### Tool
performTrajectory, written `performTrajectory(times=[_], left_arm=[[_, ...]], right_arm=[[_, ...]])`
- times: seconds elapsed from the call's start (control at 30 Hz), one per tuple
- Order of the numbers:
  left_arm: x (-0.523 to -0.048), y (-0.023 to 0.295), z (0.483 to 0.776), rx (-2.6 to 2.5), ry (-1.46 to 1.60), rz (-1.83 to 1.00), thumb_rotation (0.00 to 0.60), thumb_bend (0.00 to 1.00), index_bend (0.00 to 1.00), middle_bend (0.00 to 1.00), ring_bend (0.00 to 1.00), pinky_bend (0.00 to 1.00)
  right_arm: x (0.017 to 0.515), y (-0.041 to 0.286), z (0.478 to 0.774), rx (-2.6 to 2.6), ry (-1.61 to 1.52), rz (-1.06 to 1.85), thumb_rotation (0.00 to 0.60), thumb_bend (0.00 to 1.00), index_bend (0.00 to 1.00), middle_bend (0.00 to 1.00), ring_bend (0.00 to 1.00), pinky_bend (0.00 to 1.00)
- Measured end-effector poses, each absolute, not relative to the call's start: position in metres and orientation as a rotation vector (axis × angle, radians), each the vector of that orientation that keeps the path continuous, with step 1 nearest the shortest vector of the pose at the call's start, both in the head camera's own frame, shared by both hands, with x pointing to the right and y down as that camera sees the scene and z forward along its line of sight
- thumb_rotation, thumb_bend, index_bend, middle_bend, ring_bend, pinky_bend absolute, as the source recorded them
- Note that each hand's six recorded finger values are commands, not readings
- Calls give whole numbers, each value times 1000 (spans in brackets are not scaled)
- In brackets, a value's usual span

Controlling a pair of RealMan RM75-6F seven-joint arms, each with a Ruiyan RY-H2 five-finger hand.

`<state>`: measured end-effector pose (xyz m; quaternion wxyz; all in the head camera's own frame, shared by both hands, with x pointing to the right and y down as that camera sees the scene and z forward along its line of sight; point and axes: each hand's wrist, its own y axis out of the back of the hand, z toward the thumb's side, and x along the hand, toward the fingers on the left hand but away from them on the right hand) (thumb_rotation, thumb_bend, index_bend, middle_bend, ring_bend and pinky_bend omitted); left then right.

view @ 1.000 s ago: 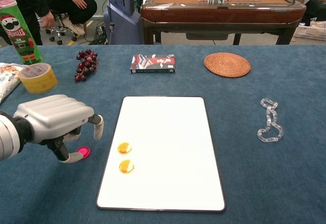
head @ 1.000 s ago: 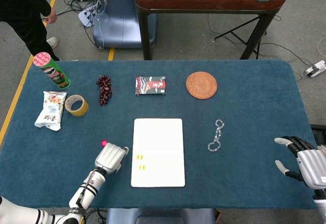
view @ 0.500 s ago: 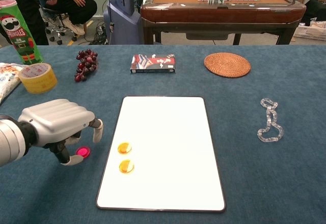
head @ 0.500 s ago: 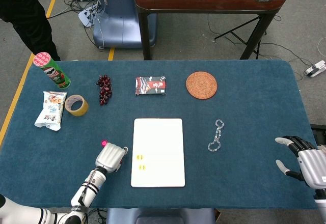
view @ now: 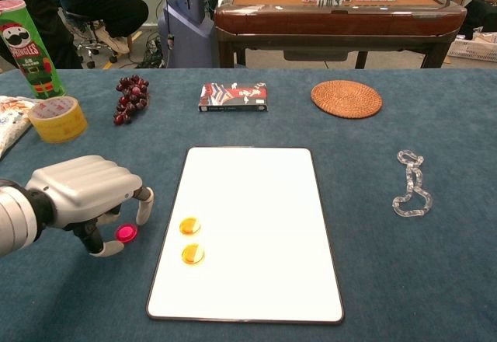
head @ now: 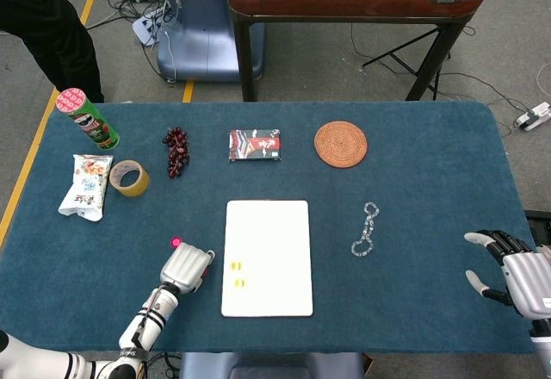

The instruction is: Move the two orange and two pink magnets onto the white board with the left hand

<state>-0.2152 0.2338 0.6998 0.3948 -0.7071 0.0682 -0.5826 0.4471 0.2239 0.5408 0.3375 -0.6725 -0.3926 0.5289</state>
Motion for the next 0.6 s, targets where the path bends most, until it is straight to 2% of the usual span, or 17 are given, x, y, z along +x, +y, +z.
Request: performTrajectory(times=[0.6], left_arm=[[-218, 234, 705, -1792, 180, -1490, 600, 315, 542, 1000, 1000, 1000]], right_arm=[[447, 224, 541, -1752, -1022, 1380, 600, 261, 280, 287, 228, 329]])
